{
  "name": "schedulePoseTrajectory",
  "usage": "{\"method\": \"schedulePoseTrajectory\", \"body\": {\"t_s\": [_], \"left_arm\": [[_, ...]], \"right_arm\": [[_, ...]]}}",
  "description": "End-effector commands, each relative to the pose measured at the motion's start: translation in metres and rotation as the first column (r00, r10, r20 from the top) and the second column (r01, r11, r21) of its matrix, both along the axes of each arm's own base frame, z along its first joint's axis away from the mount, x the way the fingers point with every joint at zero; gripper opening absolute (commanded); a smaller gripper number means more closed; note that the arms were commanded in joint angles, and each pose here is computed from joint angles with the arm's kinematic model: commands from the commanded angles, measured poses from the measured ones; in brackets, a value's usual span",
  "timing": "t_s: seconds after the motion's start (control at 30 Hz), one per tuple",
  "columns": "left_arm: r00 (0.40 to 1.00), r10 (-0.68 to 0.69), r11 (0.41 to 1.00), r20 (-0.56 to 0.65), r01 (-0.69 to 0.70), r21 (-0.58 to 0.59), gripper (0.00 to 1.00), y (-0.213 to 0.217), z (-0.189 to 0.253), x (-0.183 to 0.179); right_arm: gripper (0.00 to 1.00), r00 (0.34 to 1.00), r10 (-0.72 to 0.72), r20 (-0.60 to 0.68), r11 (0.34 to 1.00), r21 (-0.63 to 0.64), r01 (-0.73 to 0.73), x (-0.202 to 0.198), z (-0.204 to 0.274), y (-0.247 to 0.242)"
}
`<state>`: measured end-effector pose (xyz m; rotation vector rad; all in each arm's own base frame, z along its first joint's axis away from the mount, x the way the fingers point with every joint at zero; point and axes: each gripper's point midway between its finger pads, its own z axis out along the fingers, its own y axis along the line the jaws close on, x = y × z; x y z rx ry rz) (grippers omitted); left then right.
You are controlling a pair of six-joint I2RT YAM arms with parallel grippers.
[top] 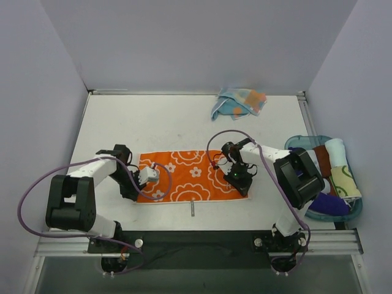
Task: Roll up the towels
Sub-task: Flatten the towel
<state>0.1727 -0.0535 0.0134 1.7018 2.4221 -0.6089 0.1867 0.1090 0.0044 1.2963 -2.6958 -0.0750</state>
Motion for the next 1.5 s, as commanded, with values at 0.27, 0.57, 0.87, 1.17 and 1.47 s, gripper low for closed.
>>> {"method": "schedulePoseTrajectory", "body": {"t_s": [0.27,0.57,0.87,1.17,1.47], "left_arm": [[1.000,-0.020,0.983,0.023,0.015,0.184,0.06,0.035,-0.022,0.004],[0.990,0.047,0.995,0.133,-0.034,-0.098,0.34,-0.016,0.066,0.058],[0.955,0.268,0.934,0.126,-0.226,-0.277,0.61,-0.029,0.097,0.146],[0.830,0.534,0.834,0.159,-0.489,-0.255,0.33,0.000,0.078,0.227],[0.819,0.555,0.829,0.147,-0.528,-0.185,0.33,0.006,0.043,0.238]], "right_arm": [[0.18,0.998,0.061,0.030,0.989,-0.134,-0.057,-0.010,0.000,-0.023],[0.61,0.984,-0.095,0.149,0.984,0.166,0.070,0.044,0.070,0.026],[0.93,0.913,-0.339,0.227,0.926,0.254,0.280,0.150,0.097,-0.013],[0.52,0.891,-0.404,0.206,0.908,0.209,0.363,0.196,0.065,-0.017],[0.51,0.897,-0.406,0.173,0.910,0.169,0.379,0.205,0.033,-0.017]]}}
